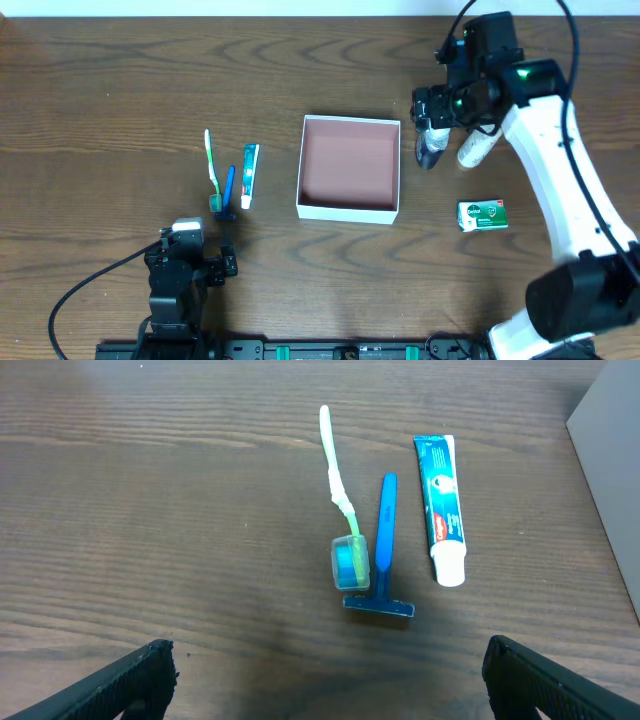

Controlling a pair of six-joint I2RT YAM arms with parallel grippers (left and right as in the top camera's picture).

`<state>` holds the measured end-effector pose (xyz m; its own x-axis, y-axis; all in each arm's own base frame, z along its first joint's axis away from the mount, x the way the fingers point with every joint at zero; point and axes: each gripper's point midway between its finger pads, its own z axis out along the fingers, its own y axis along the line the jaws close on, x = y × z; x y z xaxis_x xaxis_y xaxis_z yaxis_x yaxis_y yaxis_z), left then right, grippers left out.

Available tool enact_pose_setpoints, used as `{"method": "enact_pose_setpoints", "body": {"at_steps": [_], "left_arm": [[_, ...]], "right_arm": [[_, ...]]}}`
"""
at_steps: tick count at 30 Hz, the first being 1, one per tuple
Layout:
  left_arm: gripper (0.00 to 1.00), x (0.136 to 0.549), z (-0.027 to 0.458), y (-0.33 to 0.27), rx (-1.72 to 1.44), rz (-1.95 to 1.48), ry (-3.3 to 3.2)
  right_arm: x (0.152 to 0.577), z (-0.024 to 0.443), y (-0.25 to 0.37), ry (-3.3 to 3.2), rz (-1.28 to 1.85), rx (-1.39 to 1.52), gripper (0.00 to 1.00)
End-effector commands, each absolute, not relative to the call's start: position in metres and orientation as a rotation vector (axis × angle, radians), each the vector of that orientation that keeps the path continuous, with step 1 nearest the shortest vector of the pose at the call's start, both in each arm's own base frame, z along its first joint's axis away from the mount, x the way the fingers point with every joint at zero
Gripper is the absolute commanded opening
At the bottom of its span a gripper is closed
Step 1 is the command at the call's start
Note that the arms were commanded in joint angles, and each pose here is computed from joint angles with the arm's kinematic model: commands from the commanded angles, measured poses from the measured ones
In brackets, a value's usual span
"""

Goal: Pack container
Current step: 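Reach right gripper to the blue-capped foam bottle and grasp it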

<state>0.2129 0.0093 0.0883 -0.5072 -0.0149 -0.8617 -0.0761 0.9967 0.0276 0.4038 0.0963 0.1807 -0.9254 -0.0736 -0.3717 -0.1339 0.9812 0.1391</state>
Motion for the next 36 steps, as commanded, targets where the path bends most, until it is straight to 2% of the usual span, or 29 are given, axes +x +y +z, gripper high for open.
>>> {"method": "enact_pose_setpoints", "body": {"at_steps": [1, 5, 10, 15, 25, 30, 36], "left_arm": [[0.98, 0.212, 0.081, 0.011, -0.087, 0.073, 2.114], [0.98, 0.212, 0.081, 0.011, -0.087, 0.074, 2.114], [0.98, 0.212, 0.081, 0.011, -0.087, 0.074, 2.114], [0.98, 0.212, 0.081, 0.011, -0.087, 0.073, 2.114], [0.98, 0.212, 0.081, 0.011, -0.087, 0.074, 2.114], [0.98, 0.212, 0.081, 0.011, -0.087, 0.074, 2.114], [0.98, 0.212, 0.081, 0.011, -0.087, 0.074, 2.114]], "right_arm": [[0.414, 0.168, 0.09, 2.782, 0.184, -0.077, 0.9], [0.418, 0.141, 0.077, 2.845, 0.086, 0.046, 0.86], [0.422, 0.122, 0.076, 2.88, 0.06, 0.063, 0.77], [0.424, 0.122, 0.07, 2.872, 0.016, 0.093, 0.75], [0.424, 0.121, 0.07, 2.87, 0.018, 0.135, 0.54], [0.418, 0.118, 0.07, 2.894, 0.01, 0.131, 0.56], [0.419, 0.119, 0.07, 2.889, 0.013, 0.142, 0.46]]}}
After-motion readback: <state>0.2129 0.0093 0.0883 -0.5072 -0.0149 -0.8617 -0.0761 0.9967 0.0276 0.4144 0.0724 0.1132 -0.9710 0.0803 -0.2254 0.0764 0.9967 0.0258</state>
